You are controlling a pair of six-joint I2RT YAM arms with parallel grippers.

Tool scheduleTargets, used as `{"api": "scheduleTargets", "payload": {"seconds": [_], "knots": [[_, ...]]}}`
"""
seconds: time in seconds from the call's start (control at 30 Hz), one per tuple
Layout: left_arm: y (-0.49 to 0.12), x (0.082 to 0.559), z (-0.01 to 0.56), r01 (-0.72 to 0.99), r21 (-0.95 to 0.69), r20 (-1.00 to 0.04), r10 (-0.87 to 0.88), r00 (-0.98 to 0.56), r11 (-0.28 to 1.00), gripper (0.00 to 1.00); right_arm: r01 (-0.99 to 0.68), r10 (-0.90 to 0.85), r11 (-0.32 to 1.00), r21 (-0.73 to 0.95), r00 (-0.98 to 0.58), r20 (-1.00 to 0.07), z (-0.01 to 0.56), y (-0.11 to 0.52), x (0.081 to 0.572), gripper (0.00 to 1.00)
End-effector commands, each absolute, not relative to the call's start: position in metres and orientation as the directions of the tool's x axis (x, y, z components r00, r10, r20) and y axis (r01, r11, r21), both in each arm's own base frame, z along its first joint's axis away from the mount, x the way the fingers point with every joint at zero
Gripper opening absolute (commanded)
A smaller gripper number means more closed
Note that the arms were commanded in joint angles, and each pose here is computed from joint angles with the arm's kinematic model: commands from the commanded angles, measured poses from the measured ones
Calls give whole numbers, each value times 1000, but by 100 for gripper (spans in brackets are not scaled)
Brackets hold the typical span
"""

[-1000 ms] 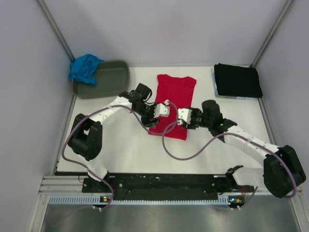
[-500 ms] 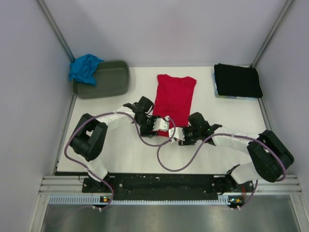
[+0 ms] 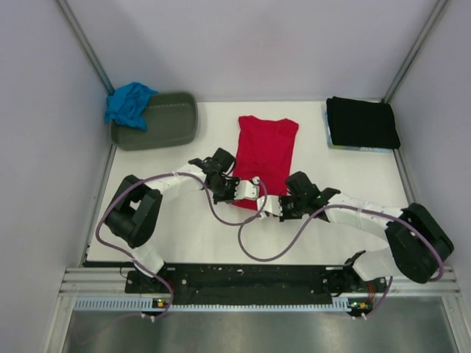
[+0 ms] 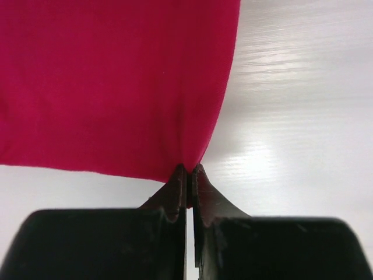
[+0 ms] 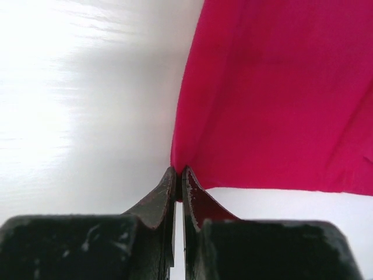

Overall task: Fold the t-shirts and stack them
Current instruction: Grab one side of the 2/3 rectangular tshirt with both arms, then fold the long partially folded tshirt into a neat square

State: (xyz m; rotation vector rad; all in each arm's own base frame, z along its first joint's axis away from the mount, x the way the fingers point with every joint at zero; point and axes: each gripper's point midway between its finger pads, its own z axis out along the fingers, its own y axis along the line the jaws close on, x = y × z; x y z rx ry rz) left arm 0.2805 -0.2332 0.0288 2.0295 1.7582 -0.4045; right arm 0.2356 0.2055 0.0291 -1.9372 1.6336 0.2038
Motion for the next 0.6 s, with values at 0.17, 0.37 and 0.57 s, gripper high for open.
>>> {"api": "scheduleTargets", "payload": {"seconds": [0.17,0.37,0.57], "knots": [[-205,203,107,996,-44,-485,874,44,-75,0,-942,-769,-137,-306,296,-567,106,209,159,0],[-196,170,164,997,-66,-538,843,2,-45,0,-947,-671,-129,-293,301,-678,164,212,120,0],[-198,194,196,994,51,-570,820,-52,99,0,-940,-670,-2,-343,256,-697,195,213,142,0]]}}
